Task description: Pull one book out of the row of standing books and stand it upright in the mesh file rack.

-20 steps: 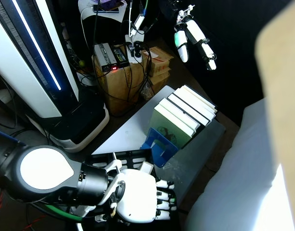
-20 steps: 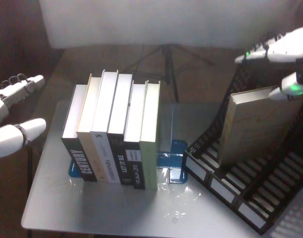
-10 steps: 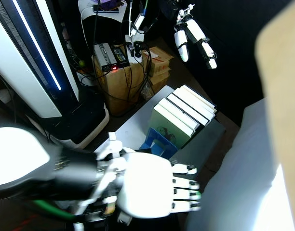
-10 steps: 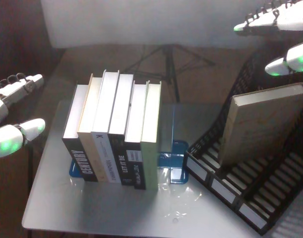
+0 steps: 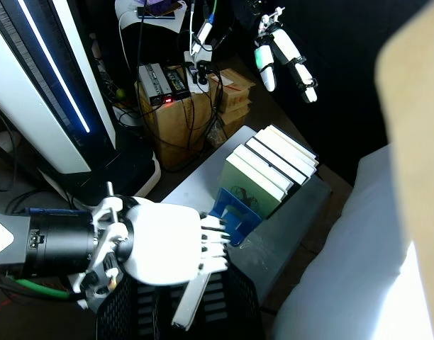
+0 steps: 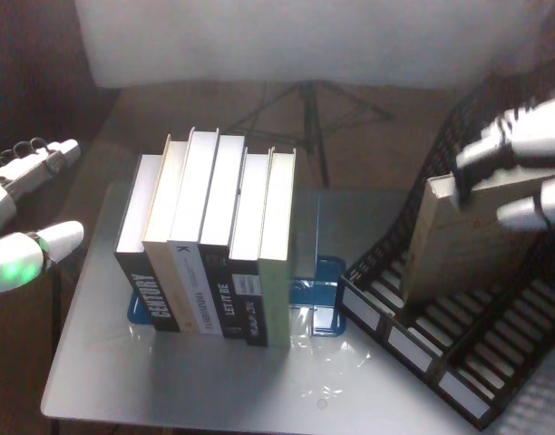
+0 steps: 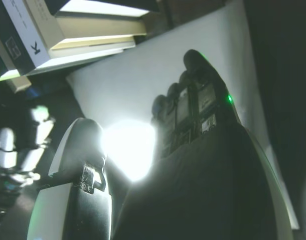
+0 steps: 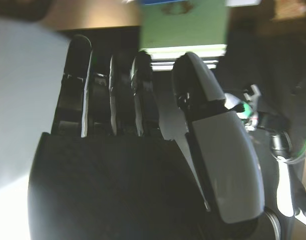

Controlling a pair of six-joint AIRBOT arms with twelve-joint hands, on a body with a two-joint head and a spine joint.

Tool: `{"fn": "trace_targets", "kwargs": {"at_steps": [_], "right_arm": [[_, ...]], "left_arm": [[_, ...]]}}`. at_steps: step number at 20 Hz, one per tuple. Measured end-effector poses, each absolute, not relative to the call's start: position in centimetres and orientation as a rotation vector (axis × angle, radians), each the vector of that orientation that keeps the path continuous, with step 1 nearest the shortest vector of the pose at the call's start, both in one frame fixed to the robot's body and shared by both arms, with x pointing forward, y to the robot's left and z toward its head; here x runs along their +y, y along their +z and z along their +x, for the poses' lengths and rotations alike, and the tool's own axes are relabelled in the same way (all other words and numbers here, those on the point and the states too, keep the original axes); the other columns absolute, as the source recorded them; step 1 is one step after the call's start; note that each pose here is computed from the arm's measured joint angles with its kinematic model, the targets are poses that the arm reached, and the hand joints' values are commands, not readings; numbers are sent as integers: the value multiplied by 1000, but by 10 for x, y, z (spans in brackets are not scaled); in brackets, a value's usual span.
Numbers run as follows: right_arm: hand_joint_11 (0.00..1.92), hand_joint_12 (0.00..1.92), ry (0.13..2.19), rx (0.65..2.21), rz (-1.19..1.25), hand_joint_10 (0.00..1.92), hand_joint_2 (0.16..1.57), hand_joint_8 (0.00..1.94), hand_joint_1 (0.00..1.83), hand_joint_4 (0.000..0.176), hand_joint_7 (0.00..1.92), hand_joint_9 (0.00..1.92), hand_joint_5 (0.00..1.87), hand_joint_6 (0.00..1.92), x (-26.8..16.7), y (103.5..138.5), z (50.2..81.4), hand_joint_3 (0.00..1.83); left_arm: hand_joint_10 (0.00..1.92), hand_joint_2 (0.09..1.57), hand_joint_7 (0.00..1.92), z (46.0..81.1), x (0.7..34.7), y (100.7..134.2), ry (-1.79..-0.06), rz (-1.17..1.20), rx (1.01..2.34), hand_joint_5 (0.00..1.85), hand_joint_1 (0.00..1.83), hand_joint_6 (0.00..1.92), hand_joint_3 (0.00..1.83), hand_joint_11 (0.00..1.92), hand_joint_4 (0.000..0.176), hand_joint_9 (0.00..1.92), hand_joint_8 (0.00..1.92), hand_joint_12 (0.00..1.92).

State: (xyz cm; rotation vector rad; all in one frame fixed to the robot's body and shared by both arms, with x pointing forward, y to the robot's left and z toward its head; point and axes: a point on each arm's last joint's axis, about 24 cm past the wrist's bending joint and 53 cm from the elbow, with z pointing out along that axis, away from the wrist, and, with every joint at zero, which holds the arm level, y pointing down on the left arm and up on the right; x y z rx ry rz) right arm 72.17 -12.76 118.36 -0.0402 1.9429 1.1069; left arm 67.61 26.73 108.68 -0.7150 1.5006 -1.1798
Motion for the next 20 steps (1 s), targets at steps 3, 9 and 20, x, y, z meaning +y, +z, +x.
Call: {"fn": "trace_targets", "kwargs": {"at_steps": [3,9,20], "right_arm": [[475,1676,1124,1994,-45,1316,1459,1189,892,0,446,534,412,1799,-126,1163,710,1],[0,894,1026,2070,30,134,1532,13,728,0,193,231,236,85,-140,1117,730,10],[103,1698,915,2066,169,856,1497,253,850,0,455,335,369,1530,-165,1099,761,7]], "left_arm": [[5,1442,50,676,268,1087,-1180,-715,1499,89,506,1,1,0,21,53,1,533],[1,1438,49,676,268,1088,-1180,-715,1498,93,510,1,1,0,15,50,1,533],[1,1449,44,675,269,1086,-1177,-716,1500,80,509,0,0,0,20,41,1,510]]}}
